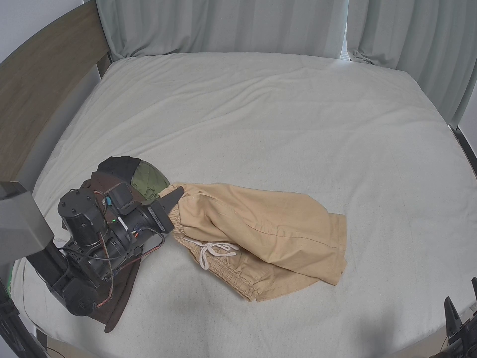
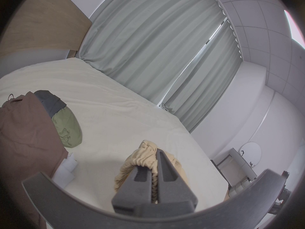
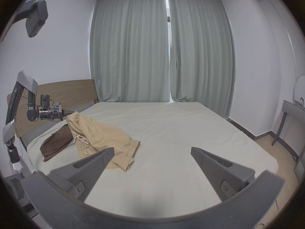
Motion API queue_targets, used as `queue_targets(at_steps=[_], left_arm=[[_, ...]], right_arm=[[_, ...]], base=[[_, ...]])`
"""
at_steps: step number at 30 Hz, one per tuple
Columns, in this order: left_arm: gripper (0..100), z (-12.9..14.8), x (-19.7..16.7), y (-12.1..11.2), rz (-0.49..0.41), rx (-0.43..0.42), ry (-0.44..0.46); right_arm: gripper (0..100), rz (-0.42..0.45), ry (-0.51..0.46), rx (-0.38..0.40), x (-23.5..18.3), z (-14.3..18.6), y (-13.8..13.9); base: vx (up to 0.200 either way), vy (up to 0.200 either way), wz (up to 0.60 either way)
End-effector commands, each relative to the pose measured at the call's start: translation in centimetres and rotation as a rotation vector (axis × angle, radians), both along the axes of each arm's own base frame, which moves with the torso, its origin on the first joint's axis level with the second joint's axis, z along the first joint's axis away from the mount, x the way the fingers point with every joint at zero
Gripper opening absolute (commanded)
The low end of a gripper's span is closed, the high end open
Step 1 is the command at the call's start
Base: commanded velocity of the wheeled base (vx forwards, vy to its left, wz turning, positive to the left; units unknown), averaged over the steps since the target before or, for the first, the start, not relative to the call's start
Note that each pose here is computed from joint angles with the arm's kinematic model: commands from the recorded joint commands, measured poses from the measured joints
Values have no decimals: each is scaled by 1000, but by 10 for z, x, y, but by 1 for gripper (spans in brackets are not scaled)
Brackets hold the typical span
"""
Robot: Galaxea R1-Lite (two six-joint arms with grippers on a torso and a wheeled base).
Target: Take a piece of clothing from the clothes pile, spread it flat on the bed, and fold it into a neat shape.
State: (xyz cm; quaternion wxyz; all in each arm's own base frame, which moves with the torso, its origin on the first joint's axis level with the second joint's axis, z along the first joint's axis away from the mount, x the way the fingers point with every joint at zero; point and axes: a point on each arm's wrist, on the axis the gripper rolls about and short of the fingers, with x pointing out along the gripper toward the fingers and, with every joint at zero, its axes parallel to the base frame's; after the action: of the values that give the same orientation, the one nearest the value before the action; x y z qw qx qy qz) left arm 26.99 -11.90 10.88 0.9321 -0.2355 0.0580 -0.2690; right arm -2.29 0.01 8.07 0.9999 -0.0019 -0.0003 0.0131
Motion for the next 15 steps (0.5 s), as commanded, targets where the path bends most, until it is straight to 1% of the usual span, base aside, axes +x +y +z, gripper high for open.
queue_targets(at_steps=[1,5,12,15], left_arm=[[0,-13,7,5,20,27,32],[0,-16,9,9,35,83,12],[0,-17,12,19,56,108,2],[0,-19,12,18,54,118,5]], right_arm=[[100,1,1,-1,0,-5,0],[100,3,-1,-2,0,-5,0],[100,3,-1,-5,0,-5,0],[100,3,0,-5,0,-5,0]], base=[[0,0,0],[0,0,0],[0,0,0],[0,0,0]])
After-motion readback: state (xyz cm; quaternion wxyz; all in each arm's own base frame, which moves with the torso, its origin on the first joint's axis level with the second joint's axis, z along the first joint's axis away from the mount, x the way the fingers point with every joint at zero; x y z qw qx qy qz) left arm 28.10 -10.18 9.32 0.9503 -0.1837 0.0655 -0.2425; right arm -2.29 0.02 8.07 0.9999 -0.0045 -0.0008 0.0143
